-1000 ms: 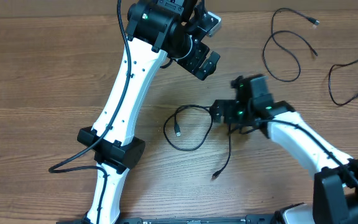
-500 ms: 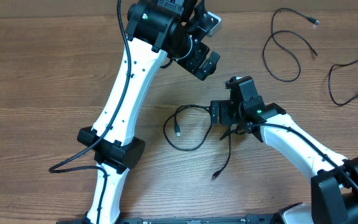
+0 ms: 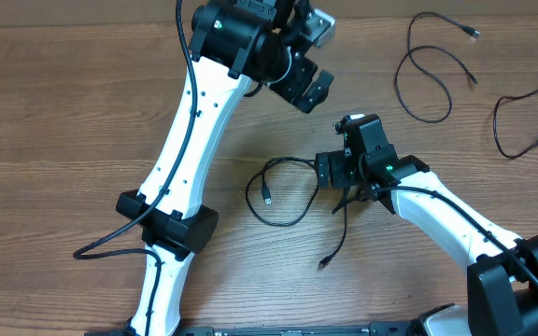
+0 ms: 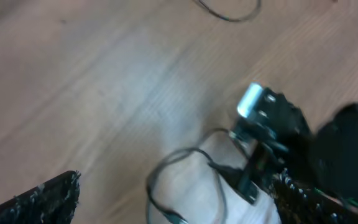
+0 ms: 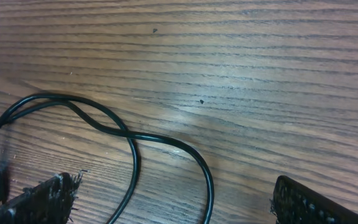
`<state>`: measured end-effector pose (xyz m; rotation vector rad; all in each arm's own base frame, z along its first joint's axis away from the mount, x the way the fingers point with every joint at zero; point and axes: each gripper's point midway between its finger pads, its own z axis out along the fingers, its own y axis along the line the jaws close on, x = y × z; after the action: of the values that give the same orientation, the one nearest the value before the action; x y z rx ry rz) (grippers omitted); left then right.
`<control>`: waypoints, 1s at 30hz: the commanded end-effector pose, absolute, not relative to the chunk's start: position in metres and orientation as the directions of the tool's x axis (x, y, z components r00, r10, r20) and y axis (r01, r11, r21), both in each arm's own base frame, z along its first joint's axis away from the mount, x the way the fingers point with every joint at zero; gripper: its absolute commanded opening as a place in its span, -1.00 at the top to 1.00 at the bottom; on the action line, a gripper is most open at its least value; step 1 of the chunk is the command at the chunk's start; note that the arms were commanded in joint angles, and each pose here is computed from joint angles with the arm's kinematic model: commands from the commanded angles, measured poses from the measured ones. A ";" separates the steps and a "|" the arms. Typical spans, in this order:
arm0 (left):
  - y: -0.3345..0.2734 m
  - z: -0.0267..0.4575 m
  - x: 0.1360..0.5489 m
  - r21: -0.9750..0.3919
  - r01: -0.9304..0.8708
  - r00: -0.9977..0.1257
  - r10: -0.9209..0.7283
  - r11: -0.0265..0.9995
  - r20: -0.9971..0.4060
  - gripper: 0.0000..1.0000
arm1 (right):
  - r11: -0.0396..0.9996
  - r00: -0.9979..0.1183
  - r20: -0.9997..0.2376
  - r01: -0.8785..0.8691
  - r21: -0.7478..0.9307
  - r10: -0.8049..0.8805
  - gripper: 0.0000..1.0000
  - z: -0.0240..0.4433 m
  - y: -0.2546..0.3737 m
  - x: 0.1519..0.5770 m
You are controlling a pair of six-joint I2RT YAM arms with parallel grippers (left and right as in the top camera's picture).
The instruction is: Untangle cables
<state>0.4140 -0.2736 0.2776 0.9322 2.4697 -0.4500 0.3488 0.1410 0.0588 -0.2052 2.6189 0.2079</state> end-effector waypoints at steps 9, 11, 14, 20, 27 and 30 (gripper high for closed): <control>-0.161 0.385 0.423 0.124 0.394 -0.621 0.363 0.911 -0.695 -0.98 | 0.974 -0.869 -0.479 -0.199 0.105 -0.126 -1.00 0.054 0.142 0.343; -0.137 0.413 0.402 0.131 0.363 -0.596 0.337 0.923 -0.729 -1.00 | 0.973 -0.865 -0.484 -0.207 0.101 -0.134 -1.00 0.055 0.142 0.344; -0.106 0.438 0.368 0.103 0.321 -0.597 0.286 0.941 -0.750 -0.99 | 0.962 -0.842 -0.505 -0.263 0.073 -0.192 -1.00 0.056 0.144 0.348; -0.072 0.465 0.341 -0.047 0.231 -0.592 0.102 0.972 -0.799 -0.99 | 0.930 -0.783 -0.546 -0.367 0.020 -0.297 -1.00 0.051 0.156 0.361; -0.042 0.476 0.332 -0.015 0.069 -0.574 0.028 0.997 -0.819 -0.99 | 0.879 -0.719 -0.562 -0.477 -0.028 -0.408 -1.00 0.052 0.179 0.357; -0.022 0.480 0.336 -0.018 -0.062 -0.550 -0.049 0.998 -0.834 -0.99 | 0.873 -0.696 -0.587 -0.486 -0.038 -0.413 -1.00 0.059 0.187 0.362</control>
<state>0.3341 -0.0469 0.4743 0.1022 2.1837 -0.0700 0.3585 0.1807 0.0533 -0.5982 2.4739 0.1738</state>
